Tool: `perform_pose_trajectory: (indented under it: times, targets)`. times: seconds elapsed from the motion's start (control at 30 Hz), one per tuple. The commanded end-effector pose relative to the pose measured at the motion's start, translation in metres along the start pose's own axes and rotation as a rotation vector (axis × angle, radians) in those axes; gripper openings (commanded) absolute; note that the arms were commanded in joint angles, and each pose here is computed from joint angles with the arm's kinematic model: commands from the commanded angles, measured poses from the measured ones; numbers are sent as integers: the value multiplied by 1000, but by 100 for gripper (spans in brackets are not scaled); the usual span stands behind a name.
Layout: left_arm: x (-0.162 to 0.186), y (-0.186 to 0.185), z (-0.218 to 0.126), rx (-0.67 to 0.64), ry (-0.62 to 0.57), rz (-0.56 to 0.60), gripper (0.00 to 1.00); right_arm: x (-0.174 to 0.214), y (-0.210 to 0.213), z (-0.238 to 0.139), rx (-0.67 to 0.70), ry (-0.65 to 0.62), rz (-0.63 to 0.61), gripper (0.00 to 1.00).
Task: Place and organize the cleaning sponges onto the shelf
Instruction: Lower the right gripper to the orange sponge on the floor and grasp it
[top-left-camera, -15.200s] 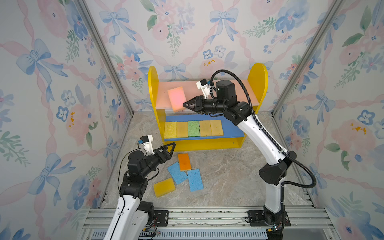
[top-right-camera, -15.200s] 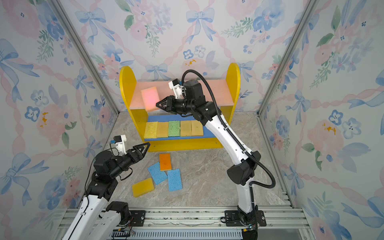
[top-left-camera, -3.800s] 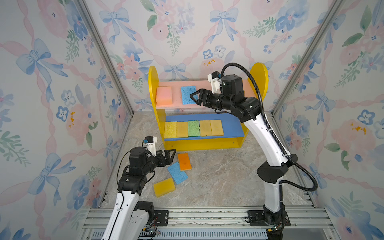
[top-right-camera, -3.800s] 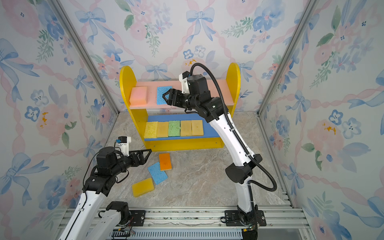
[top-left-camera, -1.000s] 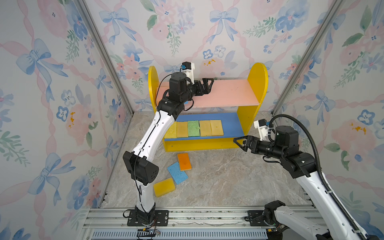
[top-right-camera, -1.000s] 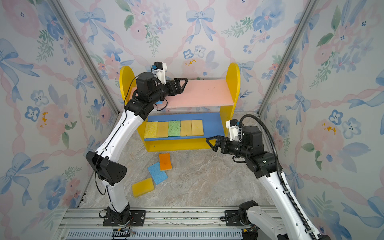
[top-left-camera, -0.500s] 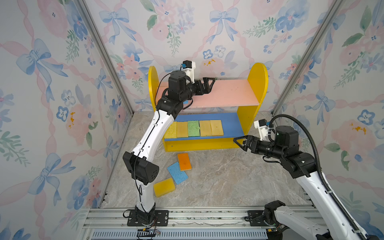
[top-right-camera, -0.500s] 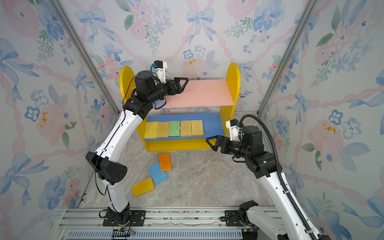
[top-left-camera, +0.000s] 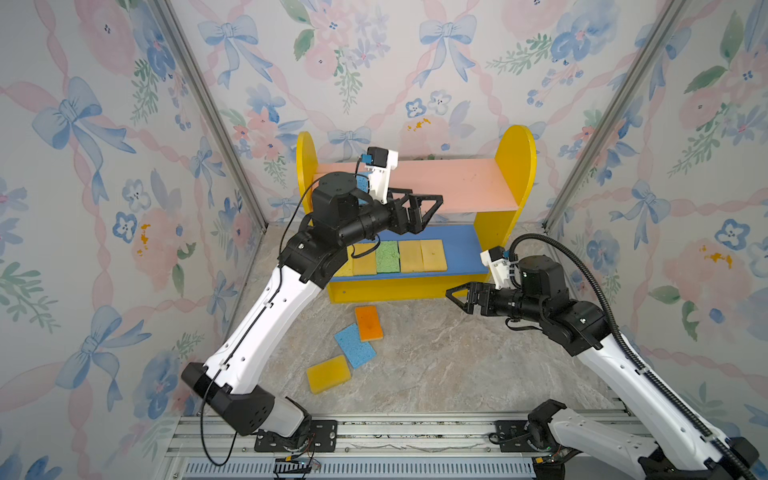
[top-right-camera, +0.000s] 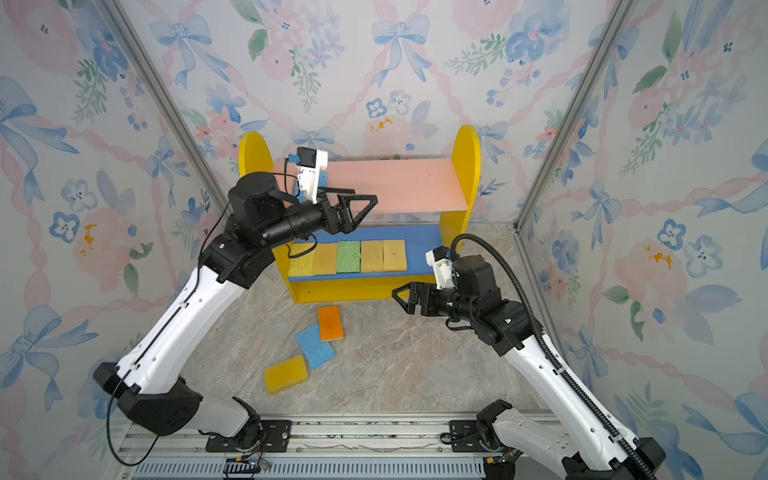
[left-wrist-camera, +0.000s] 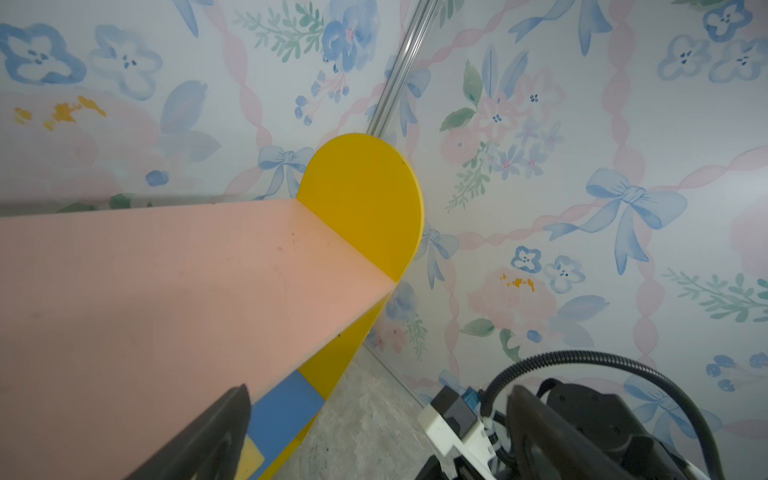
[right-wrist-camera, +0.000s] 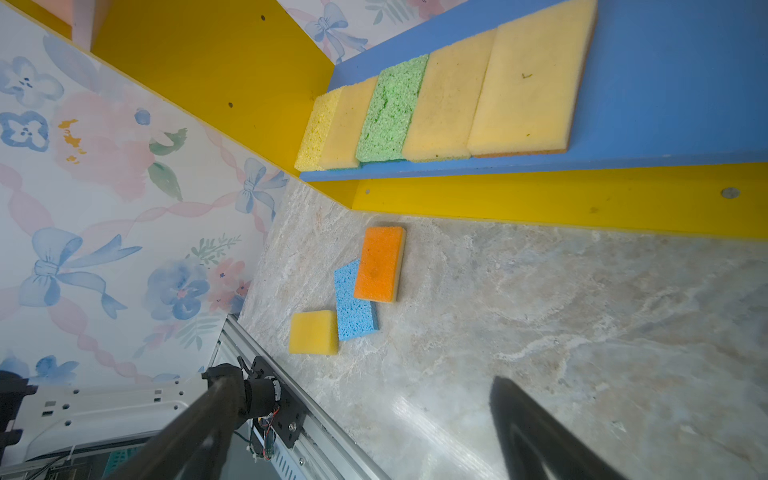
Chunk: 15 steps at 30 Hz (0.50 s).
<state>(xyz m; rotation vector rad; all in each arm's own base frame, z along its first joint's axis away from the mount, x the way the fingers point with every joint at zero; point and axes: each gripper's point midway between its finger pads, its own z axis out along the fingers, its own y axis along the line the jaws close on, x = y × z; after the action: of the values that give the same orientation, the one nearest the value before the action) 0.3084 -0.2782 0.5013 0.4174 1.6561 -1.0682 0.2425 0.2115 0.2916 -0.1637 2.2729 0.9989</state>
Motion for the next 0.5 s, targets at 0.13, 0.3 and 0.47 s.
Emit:
perform_pose_trajectory:
  times: [0.13, 0.3, 0.47]
  targets:
    - [145, 73, -78, -271, 139, -117, 98, 32, -13, 37, 49, 64, 44, 97]
    - [246, 142, -117, -505, 242, -303, 98, 70, 2, 89, 43, 188, 5, 97]
    - [310, 196, -144, -687, 335, -389, 98, 106, 20, 135, 33, 291, -49, 97]
